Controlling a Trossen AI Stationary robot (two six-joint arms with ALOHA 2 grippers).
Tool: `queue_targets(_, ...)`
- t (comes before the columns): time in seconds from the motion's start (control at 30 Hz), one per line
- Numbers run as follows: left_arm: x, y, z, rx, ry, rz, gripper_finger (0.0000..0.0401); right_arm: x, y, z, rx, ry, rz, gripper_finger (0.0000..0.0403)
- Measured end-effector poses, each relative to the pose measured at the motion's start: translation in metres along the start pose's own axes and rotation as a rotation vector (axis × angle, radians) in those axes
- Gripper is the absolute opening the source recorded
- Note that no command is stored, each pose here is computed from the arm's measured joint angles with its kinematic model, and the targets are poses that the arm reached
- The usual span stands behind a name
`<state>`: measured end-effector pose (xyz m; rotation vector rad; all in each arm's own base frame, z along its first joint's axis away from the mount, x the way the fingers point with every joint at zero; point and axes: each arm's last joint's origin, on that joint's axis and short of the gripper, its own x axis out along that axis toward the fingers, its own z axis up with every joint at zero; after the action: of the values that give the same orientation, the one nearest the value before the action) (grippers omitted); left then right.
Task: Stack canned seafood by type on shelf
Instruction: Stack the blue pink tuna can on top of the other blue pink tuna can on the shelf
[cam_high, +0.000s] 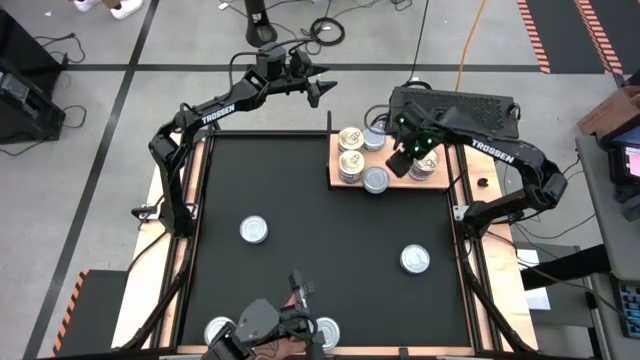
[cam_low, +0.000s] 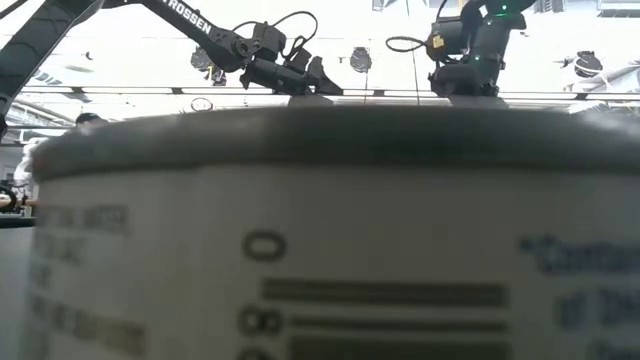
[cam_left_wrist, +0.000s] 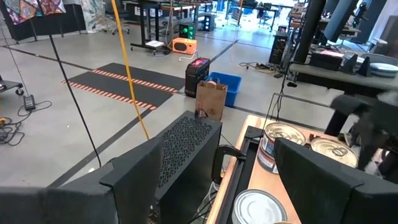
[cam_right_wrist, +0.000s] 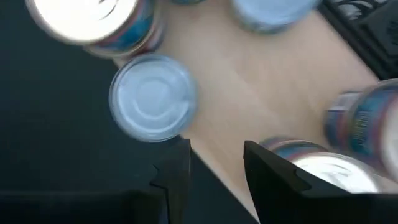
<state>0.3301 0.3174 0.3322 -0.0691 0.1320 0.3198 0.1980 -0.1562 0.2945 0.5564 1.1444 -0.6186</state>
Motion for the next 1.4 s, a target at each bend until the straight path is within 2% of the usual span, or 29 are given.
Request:
queue_targets(0.07, 0.0, -0.001, 0.0, -0.002, 0.0, -0.006, 0.0306, 0.007, 0.006, 0.0, -0.017, -0.026, -0.01, 0.0136)
queue_targets(0.23, 0.002, -0.005, 0.0, 0.003, 0.001, -0.017, 0.0306, 0.017, 0.008, -0.002, 0.0, -0.063, -0.149, 0.0115)
queue_targets(0.53, 0.004, -0.008, 0.0, 0.009, 0.001, -0.028, 0.0306, 0.038, 0.002, -0.011, 0.079, -0.056, -0.189, 0.0008)
queue_targets(0.9, 0.005, -0.011, 0.0, 0.009, 0.0, -0.034, 0.0306, 0.055, -0.001, -0.02, 0.154, -0.028, -0.23, 0.0001)
queue_targets(1.4, 0.007, -0.016, 0.0, 0.008, 0.001, -0.048, 0.0306, 0.055, -0.004, -0.031, 0.219, 0.059, -0.301, 0.0)
